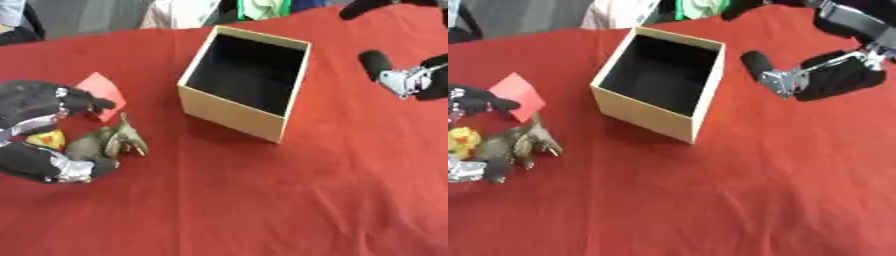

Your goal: Pick up objects on the table and place them in the box.

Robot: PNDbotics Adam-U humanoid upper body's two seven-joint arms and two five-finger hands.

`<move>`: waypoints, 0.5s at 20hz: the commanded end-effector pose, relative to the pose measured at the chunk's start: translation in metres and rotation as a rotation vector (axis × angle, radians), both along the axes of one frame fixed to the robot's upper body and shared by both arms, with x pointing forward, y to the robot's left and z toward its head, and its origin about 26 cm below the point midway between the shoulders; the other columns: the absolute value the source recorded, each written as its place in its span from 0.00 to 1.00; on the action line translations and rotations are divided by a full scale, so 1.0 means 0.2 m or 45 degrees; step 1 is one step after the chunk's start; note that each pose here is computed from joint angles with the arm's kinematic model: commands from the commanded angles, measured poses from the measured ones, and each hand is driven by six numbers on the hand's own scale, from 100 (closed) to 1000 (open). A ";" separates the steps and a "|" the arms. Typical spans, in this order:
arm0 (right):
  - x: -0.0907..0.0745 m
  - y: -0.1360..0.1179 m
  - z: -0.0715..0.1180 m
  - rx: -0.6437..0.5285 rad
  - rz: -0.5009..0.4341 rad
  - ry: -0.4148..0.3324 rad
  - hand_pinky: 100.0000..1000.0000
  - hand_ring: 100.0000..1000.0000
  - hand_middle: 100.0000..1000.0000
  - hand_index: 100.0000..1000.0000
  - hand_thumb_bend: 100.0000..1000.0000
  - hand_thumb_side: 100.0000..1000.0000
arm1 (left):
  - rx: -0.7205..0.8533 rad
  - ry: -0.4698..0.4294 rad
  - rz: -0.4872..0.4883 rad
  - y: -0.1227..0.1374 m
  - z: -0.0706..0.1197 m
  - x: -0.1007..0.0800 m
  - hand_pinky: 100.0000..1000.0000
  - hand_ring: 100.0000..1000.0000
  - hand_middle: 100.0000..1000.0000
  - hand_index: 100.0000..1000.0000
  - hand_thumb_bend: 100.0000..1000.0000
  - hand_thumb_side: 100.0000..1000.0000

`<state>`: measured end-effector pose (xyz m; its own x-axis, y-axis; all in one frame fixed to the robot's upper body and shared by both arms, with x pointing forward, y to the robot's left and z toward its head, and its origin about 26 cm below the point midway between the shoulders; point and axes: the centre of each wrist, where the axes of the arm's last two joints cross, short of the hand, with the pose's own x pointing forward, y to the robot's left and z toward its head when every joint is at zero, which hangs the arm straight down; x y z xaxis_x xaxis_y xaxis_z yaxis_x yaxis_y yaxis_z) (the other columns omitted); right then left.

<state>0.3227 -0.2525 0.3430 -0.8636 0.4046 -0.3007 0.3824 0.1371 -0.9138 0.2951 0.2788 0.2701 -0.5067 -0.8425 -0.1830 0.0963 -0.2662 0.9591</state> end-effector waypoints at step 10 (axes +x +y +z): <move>-0.03 -0.02 0.04 -0.026 -0.001 -0.025 0.87 0.93 0.80 0.79 0.00 0.29 | 0.087 -0.106 0.126 0.01 0.04 -0.01 0.86 0.88 0.81 0.91 0.61 1.00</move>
